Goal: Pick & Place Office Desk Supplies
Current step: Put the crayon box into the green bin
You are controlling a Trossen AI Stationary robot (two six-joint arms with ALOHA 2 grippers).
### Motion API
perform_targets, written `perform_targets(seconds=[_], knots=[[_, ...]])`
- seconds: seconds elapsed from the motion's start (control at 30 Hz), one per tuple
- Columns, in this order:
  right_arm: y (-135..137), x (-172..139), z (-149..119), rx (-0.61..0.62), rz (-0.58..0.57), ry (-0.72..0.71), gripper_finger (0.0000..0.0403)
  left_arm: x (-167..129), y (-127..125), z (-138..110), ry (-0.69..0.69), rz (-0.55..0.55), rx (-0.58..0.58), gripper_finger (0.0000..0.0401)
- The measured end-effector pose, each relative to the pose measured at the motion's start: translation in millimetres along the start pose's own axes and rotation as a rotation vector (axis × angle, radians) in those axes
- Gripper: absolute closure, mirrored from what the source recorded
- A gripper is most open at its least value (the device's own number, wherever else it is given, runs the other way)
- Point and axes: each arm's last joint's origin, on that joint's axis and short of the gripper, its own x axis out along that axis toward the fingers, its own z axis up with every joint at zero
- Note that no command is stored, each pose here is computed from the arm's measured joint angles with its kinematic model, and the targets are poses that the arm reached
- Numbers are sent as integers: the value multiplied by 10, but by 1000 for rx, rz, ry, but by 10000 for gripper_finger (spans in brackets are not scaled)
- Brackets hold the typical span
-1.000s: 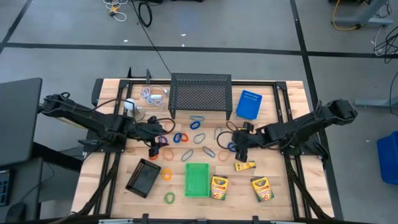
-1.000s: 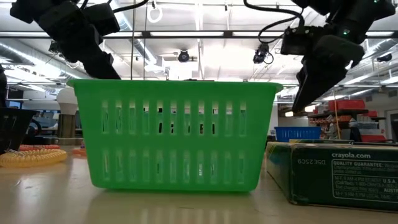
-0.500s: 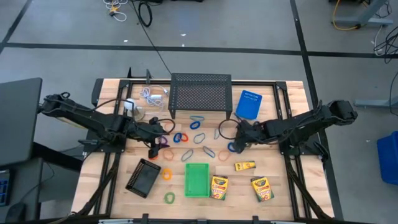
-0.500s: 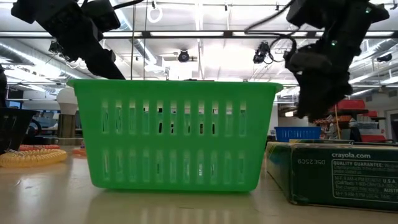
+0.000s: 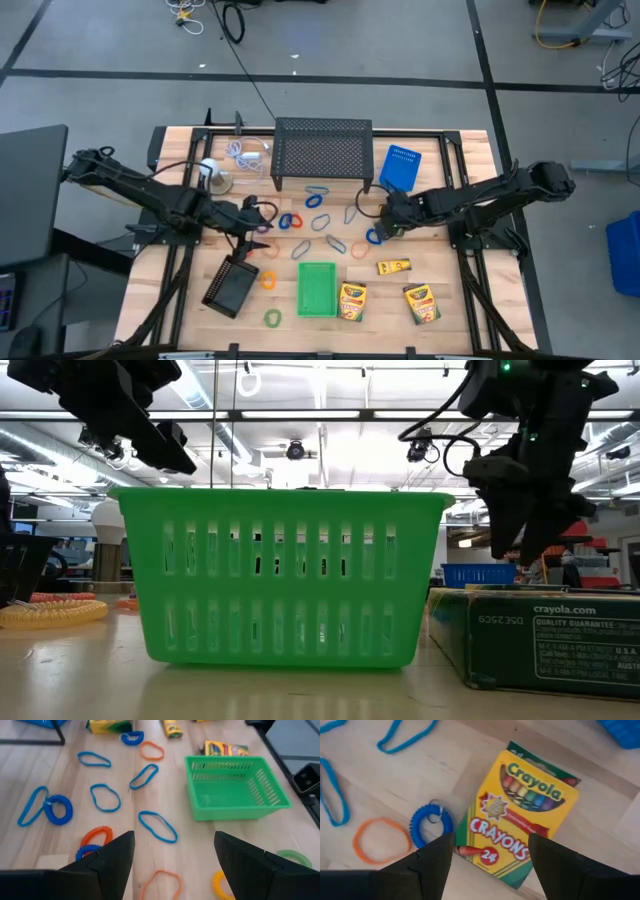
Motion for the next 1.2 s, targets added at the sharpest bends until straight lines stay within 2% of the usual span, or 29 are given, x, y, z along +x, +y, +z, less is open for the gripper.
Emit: perform_targets(seconds=[0.27, 0.6, 0.87, 1.03, 1.2], knots=[[-149, 10, 26, 13, -119, 54, 105, -9, -48, -4, -1, -20, 15, 118], [-154, 34, 134, 76, -83, 32, 99, -20, -70, 19, -19, -77, 7, 118], [-199, 47, 215, 127, -107, -11, 92, -19, -70, 23, -24, -77, 3, 118], [-155, 50, 237, 172, -61, -34, 91, -19, -70, 36, -37, -76, 1, 118], [-168, 54, 234, 199, -48, 23, 91, -20, -71, 38, -38, -76, -16, 118]])
